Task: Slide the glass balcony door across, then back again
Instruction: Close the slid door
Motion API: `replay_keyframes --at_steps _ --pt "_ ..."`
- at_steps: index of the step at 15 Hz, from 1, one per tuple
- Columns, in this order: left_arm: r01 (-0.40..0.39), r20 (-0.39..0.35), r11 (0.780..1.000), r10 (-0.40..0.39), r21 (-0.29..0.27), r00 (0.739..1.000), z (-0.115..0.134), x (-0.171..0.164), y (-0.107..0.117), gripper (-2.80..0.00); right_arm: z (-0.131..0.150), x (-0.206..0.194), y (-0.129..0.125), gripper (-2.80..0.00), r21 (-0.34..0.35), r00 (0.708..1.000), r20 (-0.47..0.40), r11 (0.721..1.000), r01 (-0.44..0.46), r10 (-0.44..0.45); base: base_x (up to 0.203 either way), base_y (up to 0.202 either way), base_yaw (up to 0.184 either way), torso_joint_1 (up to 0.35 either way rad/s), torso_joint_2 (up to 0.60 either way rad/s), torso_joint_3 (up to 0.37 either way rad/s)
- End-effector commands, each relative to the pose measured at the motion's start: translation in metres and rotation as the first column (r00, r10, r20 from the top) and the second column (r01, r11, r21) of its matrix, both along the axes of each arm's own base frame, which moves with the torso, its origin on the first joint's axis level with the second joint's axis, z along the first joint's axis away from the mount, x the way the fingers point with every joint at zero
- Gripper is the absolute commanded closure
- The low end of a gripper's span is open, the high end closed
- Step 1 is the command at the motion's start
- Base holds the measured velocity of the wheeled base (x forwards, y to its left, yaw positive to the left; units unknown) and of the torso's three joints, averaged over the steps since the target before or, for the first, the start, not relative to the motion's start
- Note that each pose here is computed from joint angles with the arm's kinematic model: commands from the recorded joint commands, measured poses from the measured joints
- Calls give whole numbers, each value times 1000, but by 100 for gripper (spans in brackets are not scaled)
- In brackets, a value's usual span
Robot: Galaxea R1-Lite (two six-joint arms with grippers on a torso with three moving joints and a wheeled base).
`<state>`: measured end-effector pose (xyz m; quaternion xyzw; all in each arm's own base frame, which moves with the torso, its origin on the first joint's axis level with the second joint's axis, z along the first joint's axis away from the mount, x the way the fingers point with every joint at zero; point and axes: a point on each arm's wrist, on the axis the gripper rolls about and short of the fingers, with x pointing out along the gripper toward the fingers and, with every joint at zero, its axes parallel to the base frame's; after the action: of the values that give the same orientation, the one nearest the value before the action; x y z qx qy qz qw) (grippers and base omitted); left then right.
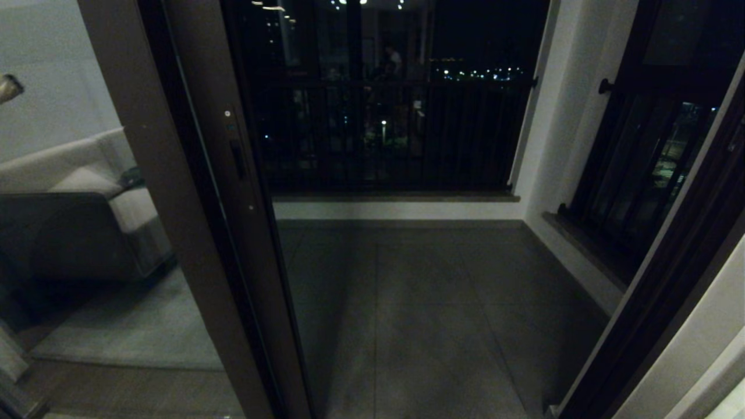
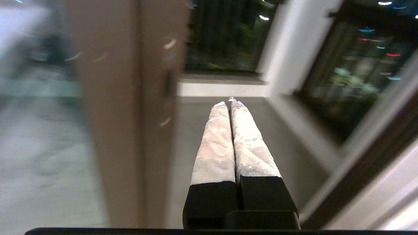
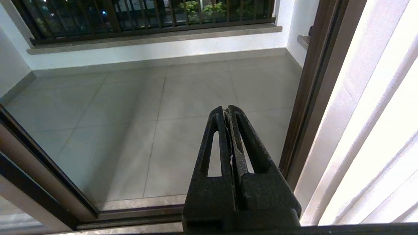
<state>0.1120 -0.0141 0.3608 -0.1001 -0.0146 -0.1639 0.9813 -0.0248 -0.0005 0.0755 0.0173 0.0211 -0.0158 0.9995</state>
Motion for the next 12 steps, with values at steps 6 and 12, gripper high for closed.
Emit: replay_keyframes --at_steps 6,12 --pt "164 -291 986 -165 -27 942 -40 78 -27 0 0 0 0 0 0 1000 -2 1000 0 0 0 0 0 0 0 0" --pt "185 -355 981 -155 53 922 -51 120 -35 0 0 0 0 0 0 1000 -1 1000 0 0 0 0 0 0 0 0"
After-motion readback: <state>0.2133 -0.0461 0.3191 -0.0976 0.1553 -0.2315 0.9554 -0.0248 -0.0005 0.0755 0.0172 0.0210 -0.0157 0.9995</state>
